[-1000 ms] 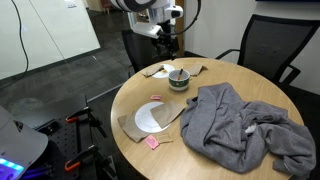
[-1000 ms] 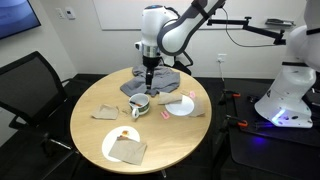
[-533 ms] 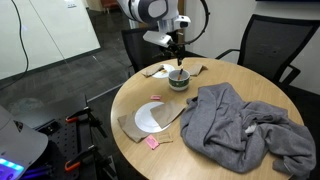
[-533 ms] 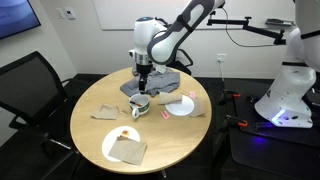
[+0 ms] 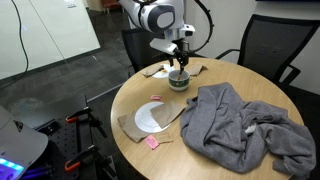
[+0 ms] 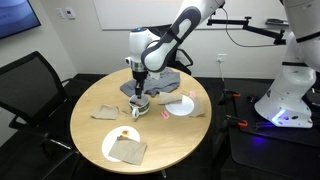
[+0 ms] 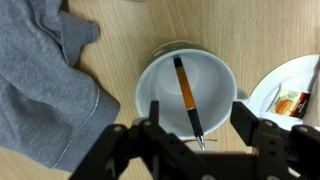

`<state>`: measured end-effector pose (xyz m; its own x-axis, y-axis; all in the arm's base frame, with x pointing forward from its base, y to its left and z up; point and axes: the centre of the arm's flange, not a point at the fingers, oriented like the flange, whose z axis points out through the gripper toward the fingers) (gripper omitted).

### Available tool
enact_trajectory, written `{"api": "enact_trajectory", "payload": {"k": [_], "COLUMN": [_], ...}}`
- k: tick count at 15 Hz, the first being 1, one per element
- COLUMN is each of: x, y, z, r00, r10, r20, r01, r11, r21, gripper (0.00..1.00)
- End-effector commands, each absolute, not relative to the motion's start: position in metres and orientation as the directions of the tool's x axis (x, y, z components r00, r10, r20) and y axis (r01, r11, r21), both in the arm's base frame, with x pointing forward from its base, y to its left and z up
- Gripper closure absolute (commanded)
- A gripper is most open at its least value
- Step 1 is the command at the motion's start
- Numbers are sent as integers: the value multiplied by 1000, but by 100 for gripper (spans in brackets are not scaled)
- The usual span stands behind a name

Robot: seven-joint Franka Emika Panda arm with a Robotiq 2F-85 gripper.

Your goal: Pick up the pen from the mug cup and put it on the table.

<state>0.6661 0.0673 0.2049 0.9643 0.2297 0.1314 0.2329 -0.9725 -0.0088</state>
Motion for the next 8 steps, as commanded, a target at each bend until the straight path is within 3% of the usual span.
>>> {"api": "enact_trajectory", "payload": {"k": [1, 8], "x": [685, 697], "y": [70, 72], "z": [191, 163], "r00": [971, 975], "r10": [206, 200], "r20": [119, 93], "r01": [208, 201], "r11": [-978, -980], "r21": [2, -2], "gripper": [37, 38]}}
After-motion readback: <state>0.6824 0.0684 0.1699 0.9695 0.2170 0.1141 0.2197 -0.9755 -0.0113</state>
